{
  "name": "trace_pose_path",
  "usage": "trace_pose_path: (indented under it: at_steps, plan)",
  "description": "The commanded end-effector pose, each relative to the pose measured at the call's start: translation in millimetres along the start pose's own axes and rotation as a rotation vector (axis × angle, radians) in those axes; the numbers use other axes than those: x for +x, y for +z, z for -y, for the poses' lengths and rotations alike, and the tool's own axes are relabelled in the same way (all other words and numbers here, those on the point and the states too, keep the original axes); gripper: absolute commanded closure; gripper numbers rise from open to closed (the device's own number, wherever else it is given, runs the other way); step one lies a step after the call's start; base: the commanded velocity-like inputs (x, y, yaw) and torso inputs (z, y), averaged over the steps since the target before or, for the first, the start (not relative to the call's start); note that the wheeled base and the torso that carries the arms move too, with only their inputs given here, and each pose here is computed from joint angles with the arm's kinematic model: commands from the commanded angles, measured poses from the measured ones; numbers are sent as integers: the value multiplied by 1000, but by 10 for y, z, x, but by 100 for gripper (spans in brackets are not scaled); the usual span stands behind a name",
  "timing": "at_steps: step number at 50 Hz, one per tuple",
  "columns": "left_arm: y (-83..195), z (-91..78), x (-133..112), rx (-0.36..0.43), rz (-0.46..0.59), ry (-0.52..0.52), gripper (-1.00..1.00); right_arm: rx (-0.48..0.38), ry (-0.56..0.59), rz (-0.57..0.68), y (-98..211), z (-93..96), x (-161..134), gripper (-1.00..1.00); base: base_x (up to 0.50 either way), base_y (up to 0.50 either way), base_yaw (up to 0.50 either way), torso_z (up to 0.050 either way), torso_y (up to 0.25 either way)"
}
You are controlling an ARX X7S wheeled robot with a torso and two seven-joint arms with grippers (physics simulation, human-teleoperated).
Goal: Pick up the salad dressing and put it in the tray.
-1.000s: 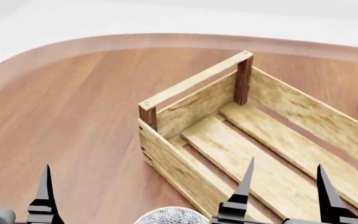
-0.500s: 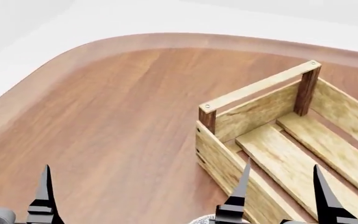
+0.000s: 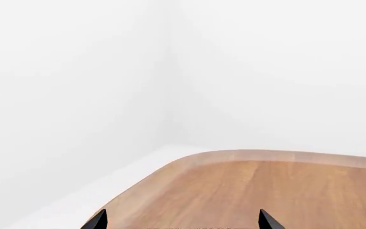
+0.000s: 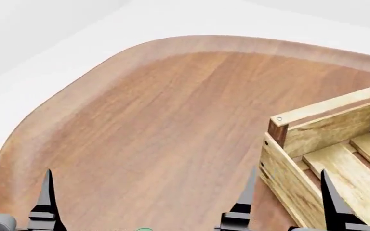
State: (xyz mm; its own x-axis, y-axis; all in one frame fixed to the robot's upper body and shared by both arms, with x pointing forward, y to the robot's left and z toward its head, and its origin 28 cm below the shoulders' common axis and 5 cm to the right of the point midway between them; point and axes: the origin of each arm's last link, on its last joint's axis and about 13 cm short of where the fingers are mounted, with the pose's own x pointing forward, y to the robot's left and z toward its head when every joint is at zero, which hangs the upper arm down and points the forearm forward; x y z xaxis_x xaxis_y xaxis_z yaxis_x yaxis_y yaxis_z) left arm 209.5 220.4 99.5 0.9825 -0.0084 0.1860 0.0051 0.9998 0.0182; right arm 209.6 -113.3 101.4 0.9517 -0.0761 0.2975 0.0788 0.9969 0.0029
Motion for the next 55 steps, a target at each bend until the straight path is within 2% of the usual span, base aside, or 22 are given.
trace_pose_path:
  at_steps: [1, 3, 9, 14, 18, 23, 26, 31, 32, 34, 49, 55]
  plan:
    - [-6, -3, 0, -1, -2, 2, -100, 5, 16, -3, -1, -7, -13, -100, 0, 0, 0, 0, 0]
    - [-7, -4, 0, -1, -2, 3, -100, 4, 39, 0, 13, -11, -26, -100, 0, 0, 0, 0, 0]
    - [-5, -16, -1, -1, -3, 9, -100, -99, 89, -44, -27, -2, -48, -100, 0, 0, 0, 0, 0]
    - [-15, -20, -1, -2, -5, 12, -100, -158, 208, -102, -89, 11, -108, -100, 0, 0, 0, 0, 0]
    - [-14, -25, 4, -2, -3, 14, -100, -174, 217, -125, -131, 44, -104, -100, 0, 0, 0, 0, 0]
    - [-12, -38, 8, -3, -3, 21, -100, -246, 386, -134, -174, 86, -155, -100, 0, 0, 0, 0, 0]
    - [-8, -38, 4, -4, -2, 21, -100, -209, 489, -215, -188, 122, -210, -100, 0, 0, 0, 0, 0]
    - [-11, -36, 3, -5, -3, 21, -100, -205, 596, -328, -211, 165, -316, -100, 0, 0, 0, 0, 0]
    - [-10, -36, 2, -5, -2, 21, -100, -256, 641, -329, -229, 173, -373, -100, 0, 0, 0, 0, 0]
    - [-6, -37, 3, -6, -2, 22, -100, -275, 672, -341, -246, 183, -416, -100, 0, 0, 0, 0, 0]
    - [-10, -37, 2, -8, -6, 20, -100, -283, 764, -401, -248, 246, -487, -100, 0, 0, 0, 0, 0]
    - [-9, -31, 0, -8, -6, 17, -100, -244, 778, -404, -256, 213, -485, -100, 0, 0, 0, 0, 0]
